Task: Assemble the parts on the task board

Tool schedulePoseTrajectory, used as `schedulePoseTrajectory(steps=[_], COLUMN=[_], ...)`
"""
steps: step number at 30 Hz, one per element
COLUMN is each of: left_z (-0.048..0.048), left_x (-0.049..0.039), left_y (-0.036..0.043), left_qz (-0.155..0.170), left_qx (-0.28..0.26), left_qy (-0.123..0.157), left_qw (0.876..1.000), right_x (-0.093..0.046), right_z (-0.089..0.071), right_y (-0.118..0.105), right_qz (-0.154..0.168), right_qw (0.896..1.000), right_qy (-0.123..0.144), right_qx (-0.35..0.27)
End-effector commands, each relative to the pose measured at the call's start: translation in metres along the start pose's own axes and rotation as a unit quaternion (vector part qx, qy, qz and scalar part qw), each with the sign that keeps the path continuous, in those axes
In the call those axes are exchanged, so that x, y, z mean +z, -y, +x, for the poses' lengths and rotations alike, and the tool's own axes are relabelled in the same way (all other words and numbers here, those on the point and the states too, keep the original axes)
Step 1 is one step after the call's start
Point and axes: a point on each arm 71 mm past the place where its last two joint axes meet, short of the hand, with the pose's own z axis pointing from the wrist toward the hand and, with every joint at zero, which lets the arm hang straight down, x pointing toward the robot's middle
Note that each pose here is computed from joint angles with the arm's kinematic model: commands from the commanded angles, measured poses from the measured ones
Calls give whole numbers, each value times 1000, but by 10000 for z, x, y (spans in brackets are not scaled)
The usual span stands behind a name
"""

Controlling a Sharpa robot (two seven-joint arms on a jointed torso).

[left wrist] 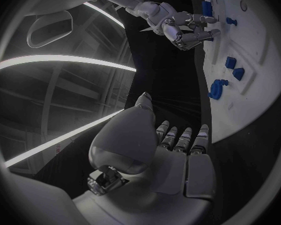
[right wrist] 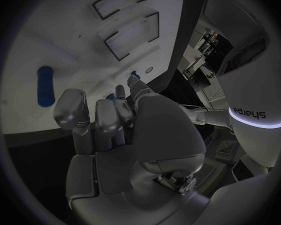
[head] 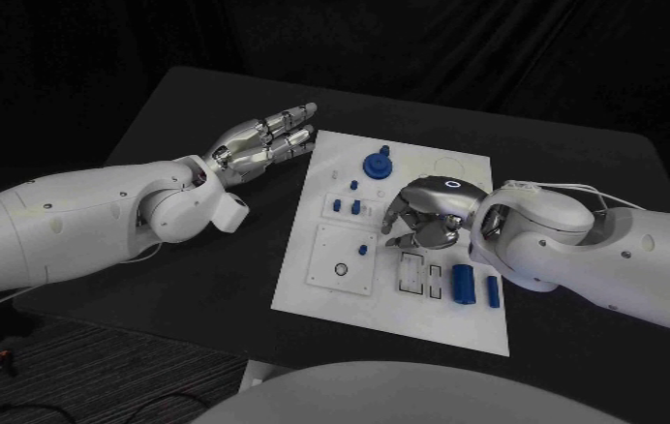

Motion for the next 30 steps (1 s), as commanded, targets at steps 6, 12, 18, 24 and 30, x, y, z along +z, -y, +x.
schedulePoseTrajectory(steps=[6, 12, 18, 24, 30], left_z=[8, 3, 0, 2, 0], left_x=[-4, -12, -12, -13, -16], left_y=[7, 8, 5, 1, -2], left_qz=[6, 6, 6, 6, 5], left_qx=[-5, -4, -4, -4, -4], left_qy=[-1, 0, 1, 0, 1], left_qw=[1000, 1000, 1000, 1000, 1000], right_x=[-153, -264, -337, -363, -388], right_z=[-311, -420, -465, -468, -433], right_y=[86, 229, 370, 443, 507], right_qz=[13, 55, 98, 114, 122], right_qw=[995, 991, 986, 984, 984], right_qy=[86, 90, 90, 84, 66], right_qx=[-47, -83, -104, -111, -111])
